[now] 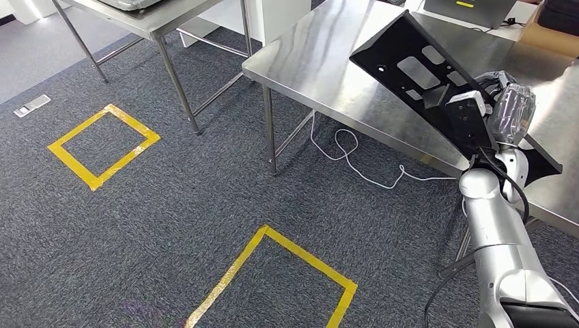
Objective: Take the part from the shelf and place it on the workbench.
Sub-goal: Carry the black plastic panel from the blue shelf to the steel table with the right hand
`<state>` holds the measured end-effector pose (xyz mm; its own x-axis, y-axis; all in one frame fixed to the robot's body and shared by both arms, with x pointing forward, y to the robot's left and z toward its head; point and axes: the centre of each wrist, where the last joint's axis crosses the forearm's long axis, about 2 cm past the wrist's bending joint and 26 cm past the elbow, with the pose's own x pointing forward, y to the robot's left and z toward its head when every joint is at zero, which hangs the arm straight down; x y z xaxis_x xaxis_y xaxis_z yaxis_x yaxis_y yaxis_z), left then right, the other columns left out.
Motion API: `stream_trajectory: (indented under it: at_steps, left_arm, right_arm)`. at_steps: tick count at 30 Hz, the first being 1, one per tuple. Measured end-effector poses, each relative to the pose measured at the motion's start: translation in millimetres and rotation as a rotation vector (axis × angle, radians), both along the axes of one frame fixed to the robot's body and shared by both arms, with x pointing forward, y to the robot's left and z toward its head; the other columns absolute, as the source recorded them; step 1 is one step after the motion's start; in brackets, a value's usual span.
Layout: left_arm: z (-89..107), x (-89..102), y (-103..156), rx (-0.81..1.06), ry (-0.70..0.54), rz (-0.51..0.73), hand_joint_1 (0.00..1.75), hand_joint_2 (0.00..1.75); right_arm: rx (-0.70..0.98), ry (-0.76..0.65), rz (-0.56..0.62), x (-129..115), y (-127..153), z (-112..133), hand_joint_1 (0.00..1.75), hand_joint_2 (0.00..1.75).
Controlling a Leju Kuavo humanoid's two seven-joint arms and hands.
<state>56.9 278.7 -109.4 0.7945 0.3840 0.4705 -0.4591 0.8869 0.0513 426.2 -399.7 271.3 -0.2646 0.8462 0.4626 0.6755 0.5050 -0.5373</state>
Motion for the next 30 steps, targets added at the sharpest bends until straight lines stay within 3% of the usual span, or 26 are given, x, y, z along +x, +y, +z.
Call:
stream_trajectory:
  at_steps: [11,15,24,30]
  left_arm:
    - [0.0,0.0,-0.3,0.001,-0.019,-0.001,0.00,0.00]
    - [0.0,0.0,0.1,0.004,-0.019,-0.002,0.00,0.00]
    - [0.2,2.7,0.0,-0.032,-0.088,-0.045,0.00,0.00]
    - [0.6,4.3,-5.6,-0.061,-0.092,-0.061,0.00,0.00]
  right_arm:
    - [0.013,0.012,-0.004,-0.3,0.0,-0.6,1.75,1.75]
    - [-0.055,-0.008,-0.049,-0.1,0.6,3.1,1.75,1.75]
    - [-0.222,-0.101,-0.157,14.0,-9.0,73.1,1.75,1.75]
    - [-0.212,-0.086,-0.166,0.8,-40.8,74.3,1.75,1.75]
